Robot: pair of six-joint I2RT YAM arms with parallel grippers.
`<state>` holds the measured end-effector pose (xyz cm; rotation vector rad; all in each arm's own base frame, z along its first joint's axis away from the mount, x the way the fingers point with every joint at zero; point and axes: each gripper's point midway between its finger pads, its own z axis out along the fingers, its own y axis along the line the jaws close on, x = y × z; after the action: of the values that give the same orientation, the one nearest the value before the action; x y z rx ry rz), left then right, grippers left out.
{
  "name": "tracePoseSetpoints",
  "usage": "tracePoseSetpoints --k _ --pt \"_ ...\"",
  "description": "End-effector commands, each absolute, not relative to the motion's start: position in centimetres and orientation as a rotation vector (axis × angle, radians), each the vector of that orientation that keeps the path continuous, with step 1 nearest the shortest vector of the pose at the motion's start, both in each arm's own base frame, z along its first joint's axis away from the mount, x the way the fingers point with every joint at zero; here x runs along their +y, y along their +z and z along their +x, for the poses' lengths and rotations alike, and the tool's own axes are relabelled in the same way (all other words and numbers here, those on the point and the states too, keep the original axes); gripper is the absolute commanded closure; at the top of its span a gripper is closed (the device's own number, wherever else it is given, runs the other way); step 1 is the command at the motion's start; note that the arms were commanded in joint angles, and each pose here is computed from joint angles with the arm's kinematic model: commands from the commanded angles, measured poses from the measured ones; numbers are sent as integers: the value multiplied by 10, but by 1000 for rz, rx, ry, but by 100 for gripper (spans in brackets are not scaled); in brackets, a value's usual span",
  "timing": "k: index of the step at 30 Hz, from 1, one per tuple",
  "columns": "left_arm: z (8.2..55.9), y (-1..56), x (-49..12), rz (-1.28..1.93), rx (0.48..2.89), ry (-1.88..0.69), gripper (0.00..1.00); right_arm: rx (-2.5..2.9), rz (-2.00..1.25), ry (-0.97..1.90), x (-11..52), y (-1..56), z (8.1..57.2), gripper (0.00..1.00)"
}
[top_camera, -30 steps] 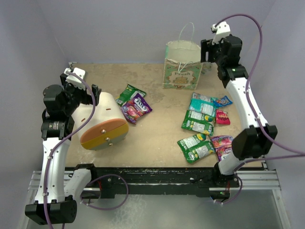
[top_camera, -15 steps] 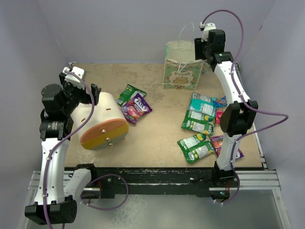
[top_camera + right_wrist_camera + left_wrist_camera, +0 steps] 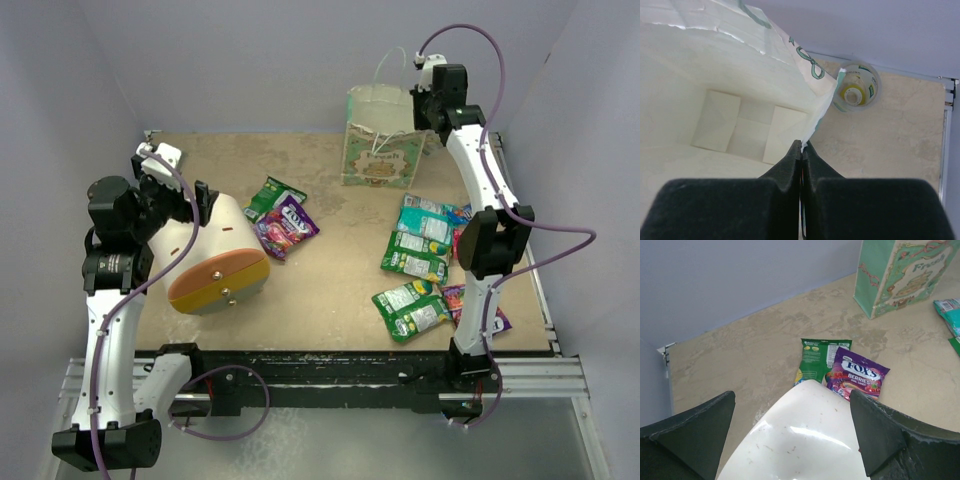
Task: Place the snacks into the paper bag
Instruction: Move the paper bag to the center of the board.
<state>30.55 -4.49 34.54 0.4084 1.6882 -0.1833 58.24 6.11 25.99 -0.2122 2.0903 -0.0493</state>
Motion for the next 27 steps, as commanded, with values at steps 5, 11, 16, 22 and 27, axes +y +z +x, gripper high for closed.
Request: tracePoseSetpoints --k 5,11,16,22,27 --pt "295 355 -60 535 1656 -240 1 2009 -215 130 86 312 542 100" --pt "297 354 -65 589 1646 -249 1 1997 -242 202 104 316 516 100" --pt "298 353 -72 641 1653 -285 1 2013 -247 246 111 305 500 100" --pt "302 350 -82 666 1664 -300 1 2067 -353 419 138 278 484 100" --pt "304 348 -91 671 1669 -304 1 2077 -414 525 154 273 474 100"
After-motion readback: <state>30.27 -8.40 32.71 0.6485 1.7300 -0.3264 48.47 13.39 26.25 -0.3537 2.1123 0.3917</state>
